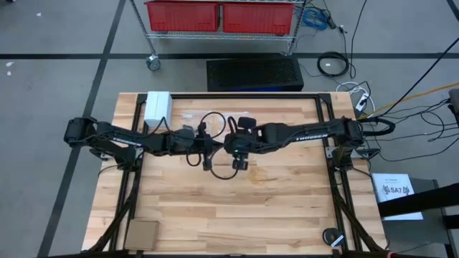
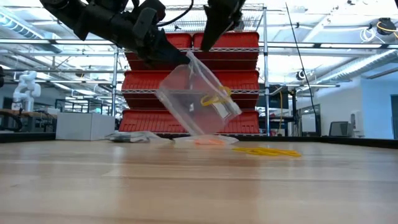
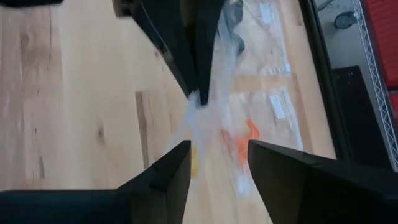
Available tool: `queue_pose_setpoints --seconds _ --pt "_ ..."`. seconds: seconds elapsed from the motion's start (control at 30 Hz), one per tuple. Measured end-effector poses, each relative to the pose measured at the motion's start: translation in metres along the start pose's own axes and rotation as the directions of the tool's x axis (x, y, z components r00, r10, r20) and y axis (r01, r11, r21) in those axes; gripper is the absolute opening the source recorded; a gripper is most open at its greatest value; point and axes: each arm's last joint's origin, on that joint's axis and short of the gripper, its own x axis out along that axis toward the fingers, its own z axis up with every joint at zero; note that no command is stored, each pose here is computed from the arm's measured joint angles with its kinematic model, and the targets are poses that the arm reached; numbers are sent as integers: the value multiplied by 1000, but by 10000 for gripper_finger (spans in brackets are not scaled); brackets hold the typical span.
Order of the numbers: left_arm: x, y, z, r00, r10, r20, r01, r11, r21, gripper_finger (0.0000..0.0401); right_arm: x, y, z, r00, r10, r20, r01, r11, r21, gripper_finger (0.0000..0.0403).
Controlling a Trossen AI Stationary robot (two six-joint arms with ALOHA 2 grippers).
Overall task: Sort rubber bands
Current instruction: Put the yellow rubber band into the bottom transparent zip bag
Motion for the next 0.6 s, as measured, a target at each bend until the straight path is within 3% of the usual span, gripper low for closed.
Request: queue_pose_setpoints --seconds 0.33,0.47,0.6 --pt "0 0 0 1000 0 0 0 1000 0 0 -28 -7 -15 983 -17 -182 18 1000 2 153" --pt "0 0 0 1000 0 -1 0 1000 8 0 -36 -8 -30 983 -18 -185 25 999 33 153" --pt "0 0 0 1000 1 0 -1 1000 8 0 -39 -5 -54 995 7 -105 3 996 90 153"
